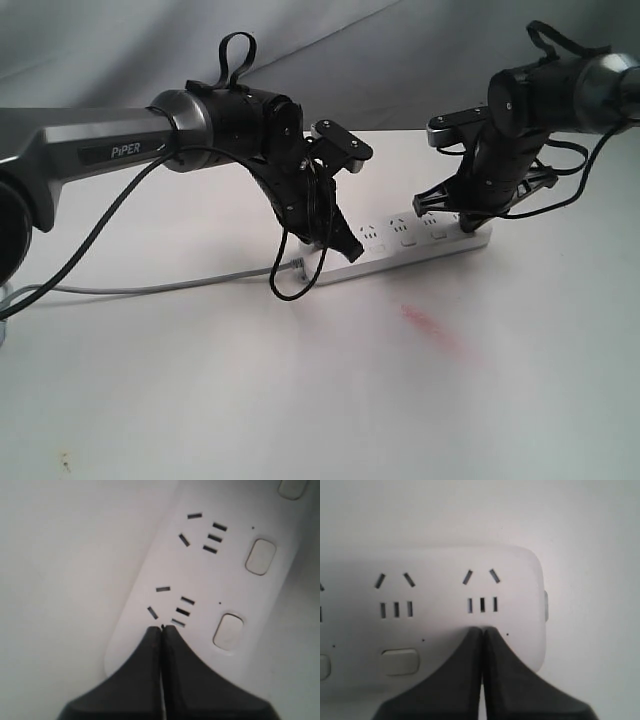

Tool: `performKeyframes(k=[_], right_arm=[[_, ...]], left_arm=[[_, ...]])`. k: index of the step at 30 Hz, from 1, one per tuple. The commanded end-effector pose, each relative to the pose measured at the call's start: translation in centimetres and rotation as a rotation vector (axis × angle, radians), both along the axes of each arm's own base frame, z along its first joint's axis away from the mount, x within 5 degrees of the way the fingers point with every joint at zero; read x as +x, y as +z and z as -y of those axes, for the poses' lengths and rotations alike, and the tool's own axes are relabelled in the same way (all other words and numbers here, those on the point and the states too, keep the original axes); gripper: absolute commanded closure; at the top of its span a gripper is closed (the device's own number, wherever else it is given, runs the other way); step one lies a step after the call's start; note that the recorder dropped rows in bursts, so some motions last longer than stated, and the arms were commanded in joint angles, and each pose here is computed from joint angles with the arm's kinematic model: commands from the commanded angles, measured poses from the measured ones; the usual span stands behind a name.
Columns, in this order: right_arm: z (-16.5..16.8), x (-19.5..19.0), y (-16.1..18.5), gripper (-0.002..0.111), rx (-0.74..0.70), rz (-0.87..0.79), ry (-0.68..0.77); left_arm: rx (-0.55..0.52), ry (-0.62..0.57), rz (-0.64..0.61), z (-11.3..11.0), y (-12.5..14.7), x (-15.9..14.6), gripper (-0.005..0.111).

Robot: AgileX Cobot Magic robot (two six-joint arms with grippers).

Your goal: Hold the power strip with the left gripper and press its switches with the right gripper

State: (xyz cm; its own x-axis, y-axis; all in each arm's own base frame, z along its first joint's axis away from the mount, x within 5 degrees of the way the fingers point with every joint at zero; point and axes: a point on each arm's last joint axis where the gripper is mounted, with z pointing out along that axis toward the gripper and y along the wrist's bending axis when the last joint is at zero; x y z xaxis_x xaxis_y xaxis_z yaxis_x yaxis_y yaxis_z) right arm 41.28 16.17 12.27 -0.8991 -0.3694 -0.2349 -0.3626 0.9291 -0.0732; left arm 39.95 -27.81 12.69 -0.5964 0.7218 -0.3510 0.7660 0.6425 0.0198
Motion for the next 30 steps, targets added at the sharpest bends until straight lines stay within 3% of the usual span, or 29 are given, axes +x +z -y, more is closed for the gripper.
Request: performKeyframes(k=[1, 5, 13, 30], right_arm=[[0.5, -1.9, -4.7, 0.108, -0.045, -0.140, -0.018], [0.3, -1.3, -3.6, 0.108, -0.032, -0.100, -0.023], [-1.3, 0.5, 2.9, 0.108, 0.100, 0.051, -0.026], [-1.9, -0.5, 3.1, 0.108, 0.102, -0.044, 0.030]], left_arm=[[0.029, 0.000, -0.033, 0.0, -1.1, -0.3, 0.107], [0.029, 0.000, -0.033, 0.0, -1.1, -0.3, 0.107], [0.029, 0.000, -0.033, 0.0, -1.1, -0.3, 0.107], [0.029, 0.000, -0.033, 0.0, -1.1, -0.3, 0.107]])
